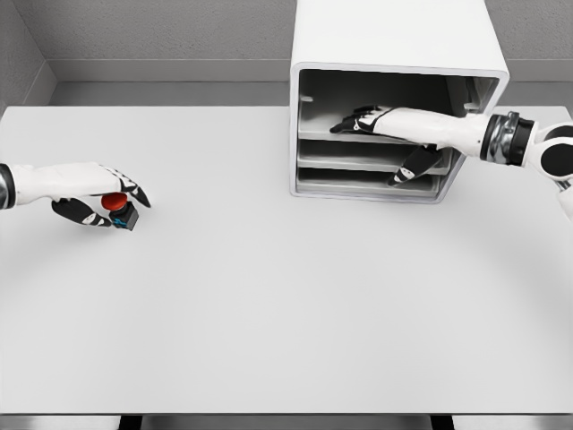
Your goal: Slide open multi-storey tabletop storage cabinets and put open load switch and slide close multi-storey tabletop storage cabinets
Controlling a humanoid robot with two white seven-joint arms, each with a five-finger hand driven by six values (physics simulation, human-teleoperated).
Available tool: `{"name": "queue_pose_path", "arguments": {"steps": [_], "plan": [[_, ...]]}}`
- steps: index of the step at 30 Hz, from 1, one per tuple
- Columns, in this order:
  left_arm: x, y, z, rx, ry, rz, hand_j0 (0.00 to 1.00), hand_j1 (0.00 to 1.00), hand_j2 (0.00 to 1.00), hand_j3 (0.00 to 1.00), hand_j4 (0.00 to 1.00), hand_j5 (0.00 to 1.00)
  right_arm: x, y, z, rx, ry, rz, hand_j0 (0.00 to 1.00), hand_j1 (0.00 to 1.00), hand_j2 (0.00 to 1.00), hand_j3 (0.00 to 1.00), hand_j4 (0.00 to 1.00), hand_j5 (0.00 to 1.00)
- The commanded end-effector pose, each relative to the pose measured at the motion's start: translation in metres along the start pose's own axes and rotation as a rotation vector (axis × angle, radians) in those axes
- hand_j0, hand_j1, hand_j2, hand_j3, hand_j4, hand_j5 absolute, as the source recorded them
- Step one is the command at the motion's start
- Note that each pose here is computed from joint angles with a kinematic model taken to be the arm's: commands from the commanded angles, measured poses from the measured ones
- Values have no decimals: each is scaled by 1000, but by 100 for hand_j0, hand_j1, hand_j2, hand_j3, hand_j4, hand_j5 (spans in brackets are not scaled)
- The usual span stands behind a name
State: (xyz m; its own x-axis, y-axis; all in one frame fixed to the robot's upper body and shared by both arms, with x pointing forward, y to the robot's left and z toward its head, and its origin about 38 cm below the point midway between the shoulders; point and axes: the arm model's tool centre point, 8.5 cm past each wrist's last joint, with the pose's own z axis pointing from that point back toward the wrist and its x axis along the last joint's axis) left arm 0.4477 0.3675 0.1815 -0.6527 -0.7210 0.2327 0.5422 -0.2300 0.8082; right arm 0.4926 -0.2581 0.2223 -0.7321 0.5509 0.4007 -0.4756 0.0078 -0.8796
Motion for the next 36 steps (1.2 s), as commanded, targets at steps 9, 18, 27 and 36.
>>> {"name": "queue_pose_path", "arguments": {"steps": [9,18,27,36], "plan": [[-2,-1,3,-2,7,6,51,51,51,51,51,51,22,6,4,56,-52,109,100,100,100,100,100,100],[1,0,-1,-4,-4,3,45,45,45,45,45,45,37,6,22,64,-75,148,100,100,100,100,100,100],[8,30,1,45,-20,-39,46,46,46,46,46,46,48,9,38,69,-89,172,100,100,100,100,100,100],[21,49,-3,74,-56,-79,45,45,45,45,45,45,58,14,44,74,-109,185,100,100,100,100,100,100]]}}
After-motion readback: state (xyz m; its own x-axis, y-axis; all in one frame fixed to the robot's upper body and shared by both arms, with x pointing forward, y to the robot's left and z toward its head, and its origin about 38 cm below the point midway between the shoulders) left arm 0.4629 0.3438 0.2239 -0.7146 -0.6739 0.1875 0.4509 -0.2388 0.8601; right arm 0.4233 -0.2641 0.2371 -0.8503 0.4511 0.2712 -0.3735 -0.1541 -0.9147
